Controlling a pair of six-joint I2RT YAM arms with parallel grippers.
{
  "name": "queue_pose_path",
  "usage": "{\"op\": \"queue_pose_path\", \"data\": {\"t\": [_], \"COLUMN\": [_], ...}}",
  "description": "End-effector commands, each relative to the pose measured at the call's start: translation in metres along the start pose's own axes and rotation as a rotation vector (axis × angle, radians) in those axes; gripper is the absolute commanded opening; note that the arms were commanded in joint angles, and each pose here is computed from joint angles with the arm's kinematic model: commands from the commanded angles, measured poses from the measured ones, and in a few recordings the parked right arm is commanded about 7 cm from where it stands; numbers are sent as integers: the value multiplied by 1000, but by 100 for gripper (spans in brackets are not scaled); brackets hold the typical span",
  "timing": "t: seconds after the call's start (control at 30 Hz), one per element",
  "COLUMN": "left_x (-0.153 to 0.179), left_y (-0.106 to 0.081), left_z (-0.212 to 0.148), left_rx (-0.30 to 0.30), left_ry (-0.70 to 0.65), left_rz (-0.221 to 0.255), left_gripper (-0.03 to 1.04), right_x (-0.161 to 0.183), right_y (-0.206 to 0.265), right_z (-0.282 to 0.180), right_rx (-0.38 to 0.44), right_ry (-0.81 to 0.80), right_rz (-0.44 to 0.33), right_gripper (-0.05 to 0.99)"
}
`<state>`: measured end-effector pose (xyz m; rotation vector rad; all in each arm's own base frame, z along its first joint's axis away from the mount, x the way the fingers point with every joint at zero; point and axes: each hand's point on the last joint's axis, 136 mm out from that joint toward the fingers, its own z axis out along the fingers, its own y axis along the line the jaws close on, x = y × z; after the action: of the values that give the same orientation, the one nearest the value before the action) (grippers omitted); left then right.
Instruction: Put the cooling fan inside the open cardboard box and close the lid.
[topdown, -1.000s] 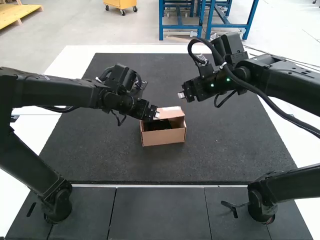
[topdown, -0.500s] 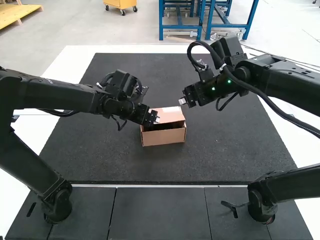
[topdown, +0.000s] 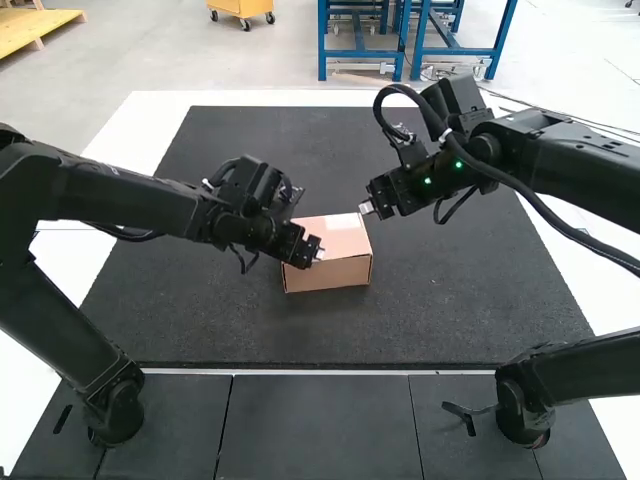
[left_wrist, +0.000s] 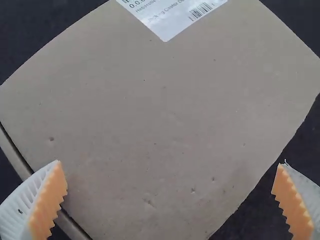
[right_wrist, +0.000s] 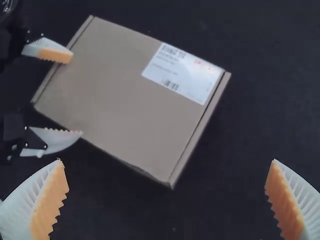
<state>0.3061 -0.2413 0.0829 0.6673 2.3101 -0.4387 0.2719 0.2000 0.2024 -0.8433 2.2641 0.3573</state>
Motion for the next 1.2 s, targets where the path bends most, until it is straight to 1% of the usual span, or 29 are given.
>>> {"op": "queue_pose_path", "data": {"t": [0.0,0.17,0.23,0.3,0.43,0.5,0.57,0.67,0.8,0.83,0.87,0.97,1.03,1.07,1.17], "left_x": [18,30,33,30,6,-13,-31,-57,-82,-88,-96,-120,-130,-134,-135], "left_y": [-6,-4,-4,-3,-1,4,14,27,27,27,27,27,29,35,45], "left_z": [4,6,6,4,-8,-18,-29,-49,-84,-95,-106,-144,-166,-177,-199], "left_rx": [18,15,15,12,5,-8,-35,-82,-90,-99,-102,-110,-123,-155,-217], "left_ry": [46,61,67,62,11,-36,-83,-156,-249,-282,-322,-461,-542,-577,-636], "left_rz": [8,4,-4,-12,-15,-17,-27,-41,-36,-17,-7,-4,-2,3,0], "left_gripper": [96,96,96,96,96,96,96,96,96,96,96,96,96,96,96], "right_x": [-1,-1,-2,-2,-3,-5,-6,-9,-11,-12,-14,-22,-34,-39,-51], "right_y": [1,0,-1,-1,-1,-1,-4,-8,-17,-21,-24,-33,-40,-43,-53], "right_z": [-5,-4,-5,-4,-6,-7,-10,-13,-15,-15,-18,-24,-33,-39,-53], "right_rx": [-6,-5,-4,-4,-5,-6,0,1,5,12,19,36,57,69,109], "right_ry": [-15,-14,-18,-18,-25,-31,-38,-50,-60,-66,-79,-129,-194,-226,-315], "right_rz": [-10,-7,-7,-6,-6,-2,4,14,39,45,50,66,69,69,61], "right_gripper": [90,90,90,90,90,90,90,90,90,90,90,90,90,90,91]}}
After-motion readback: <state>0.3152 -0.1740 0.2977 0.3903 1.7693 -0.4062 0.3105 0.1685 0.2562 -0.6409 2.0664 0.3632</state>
